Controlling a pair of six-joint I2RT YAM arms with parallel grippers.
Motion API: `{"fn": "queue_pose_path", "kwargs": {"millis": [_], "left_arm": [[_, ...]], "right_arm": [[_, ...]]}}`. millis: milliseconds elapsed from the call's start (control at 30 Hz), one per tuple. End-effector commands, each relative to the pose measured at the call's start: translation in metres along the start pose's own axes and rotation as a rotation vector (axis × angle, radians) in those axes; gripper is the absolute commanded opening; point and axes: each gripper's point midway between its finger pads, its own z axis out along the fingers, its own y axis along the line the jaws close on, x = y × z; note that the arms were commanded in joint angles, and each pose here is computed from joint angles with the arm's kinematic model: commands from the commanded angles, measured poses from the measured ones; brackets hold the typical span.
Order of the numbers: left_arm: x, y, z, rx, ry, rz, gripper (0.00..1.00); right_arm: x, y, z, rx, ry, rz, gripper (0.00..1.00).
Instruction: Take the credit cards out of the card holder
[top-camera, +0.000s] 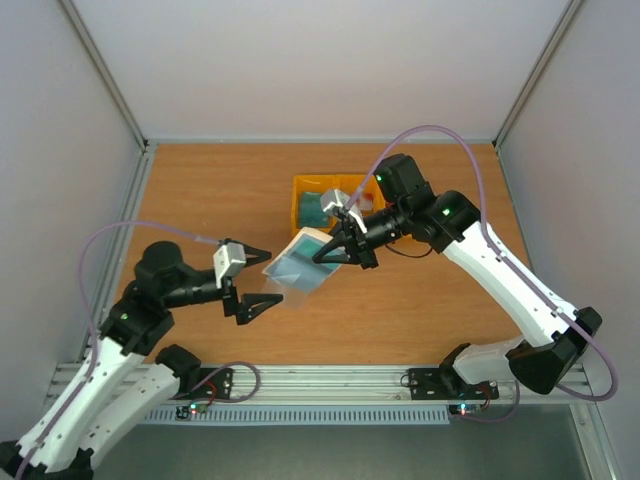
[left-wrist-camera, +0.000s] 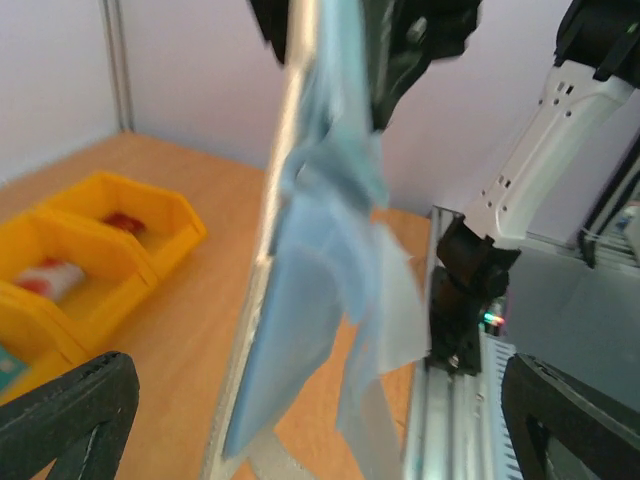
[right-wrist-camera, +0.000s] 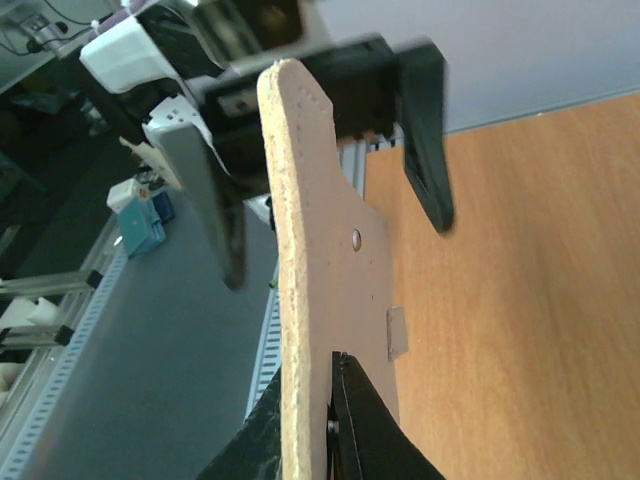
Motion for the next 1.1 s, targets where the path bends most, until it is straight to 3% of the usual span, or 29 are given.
{"fn": "queue_pose_path", "kwargs": {"millis": [0, 133, 267, 400, 500, 567, 667, 800, 967, 1067], "left_arm": [[0.008, -0.004, 0.016, 0.128, -0.026, -0.186, 0.99], [0.006, 0.002, 0.021, 0.123, -0.045, -0.251, 0.95], [0.009, -0.005, 0.021, 0.169, -0.033, -0.252, 0.73], [0.026, -0.006, 0.023, 0.178, 0.003, -0.278, 0.26], [0.035, -0.006, 0.024, 0.184, 0.018, -0.275, 0.03], [0.033, -0.005, 0.025, 0.179, 0.005, -0.27, 0.0], [0.028, 0.005, 0.025, 0.118, -0.022, -0.253, 0.0], [0.036, 0.034, 0.024, -0.067, -0.011, -0.311, 0.0], [0.072, 0.04, 0.022, -0.135, 0.076, -0.58, 0.0], [0.078, 0.047, 0.019, -0.188, 0.077, -0.557, 0.0]], "right_arm": [[-0.007, 0.008, 0.008, -0.071, -0.012, -0.017, 0.01], [-0.004, 0.004, 0.017, -0.09, 0.005, -0.005, 0.01], [-0.005, 0.006, 0.021, -0.124, -0.001, -0.013, 0.01], [-0.008, 0.005, 0.023, -0.142, -0.003, -0.014, 0.01], [-0.01, 0.006, 0.024, -0.157, -0.006, -0.006, 0.01], [-0.009, 0.005, 0.025, -0.162, -0.004, 0.005, 0.06], [-0.008, 0.0, 0.024, -0.121, 0.008, 0.016, 0.38], [-0.009, -0.028, 0.007, 0.137, 0.041, 0.002, 0.56], [-0.026, -0.052, -0.035, 0.435, -0.021, 0.004, 0.6], [-0.033, -0.054, -0.06, 0.585, -0.055, -0.02, 0.61]]}}
